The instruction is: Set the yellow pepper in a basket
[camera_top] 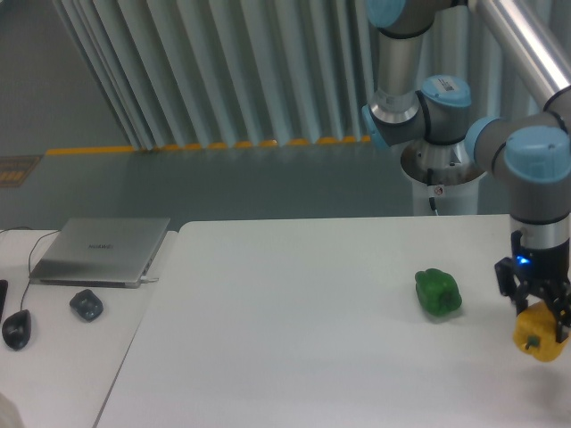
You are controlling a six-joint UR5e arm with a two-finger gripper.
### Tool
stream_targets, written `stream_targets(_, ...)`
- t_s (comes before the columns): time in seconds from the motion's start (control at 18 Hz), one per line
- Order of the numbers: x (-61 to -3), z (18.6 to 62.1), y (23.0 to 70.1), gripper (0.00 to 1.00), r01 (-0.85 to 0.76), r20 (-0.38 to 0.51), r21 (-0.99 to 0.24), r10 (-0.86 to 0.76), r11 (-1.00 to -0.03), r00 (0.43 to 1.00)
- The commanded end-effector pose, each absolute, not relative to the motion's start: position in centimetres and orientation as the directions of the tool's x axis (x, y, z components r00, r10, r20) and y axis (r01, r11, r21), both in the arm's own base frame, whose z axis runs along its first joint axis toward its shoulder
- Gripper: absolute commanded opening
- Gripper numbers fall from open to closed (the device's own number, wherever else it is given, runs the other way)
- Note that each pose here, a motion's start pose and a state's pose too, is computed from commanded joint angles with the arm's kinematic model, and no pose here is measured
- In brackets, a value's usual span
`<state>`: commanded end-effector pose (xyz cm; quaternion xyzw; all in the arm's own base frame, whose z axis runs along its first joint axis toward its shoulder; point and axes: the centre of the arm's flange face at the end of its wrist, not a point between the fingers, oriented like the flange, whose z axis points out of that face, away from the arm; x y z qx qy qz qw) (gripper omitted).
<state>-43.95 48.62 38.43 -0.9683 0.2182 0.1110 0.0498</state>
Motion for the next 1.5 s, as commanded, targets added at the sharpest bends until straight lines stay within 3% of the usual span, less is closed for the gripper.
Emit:
stream_targets(0.17,-45.0,38.4,46.2,0.49,-0.581,-0.162,0.008,-0.574,-0.814,0.802)
stream_targets(0.28,-45.8,37.8,45.0,0.49,-0.592,-0.13,0.03,-0.59,-0.806,0.797)
stream_targets(0.39,-47.0,39.0,44.2,0.49,-0.574,-0.171,0.046,-0.573,-0.817,0.801)
stream_targets(0.61,-49.9,40.5,43.3,0.49,-0.535,-0.338,0.08,-0.528,-0.841,0.779)
stream_targets(0.83,-52.2,40.8,41.8,0.49,-0.548,-0.344,0.12,-0.553,-0.828,0.759)
stream_targets(0.94,-53.6,41.0,42.0,0.49,-0.537,-0.389,0.126,-0.54,-0.834,0.747)
stream_targets(1.33,-57.8,37.8,40.5,0.49,-0.492,-0.379,0.145,-0.508,-0.858,0.773)
stream_targets(1.5,-60.0,35.9,39.5,0.55,-0.47,-0.374,0.143,-0.487,-0.871,0.789)
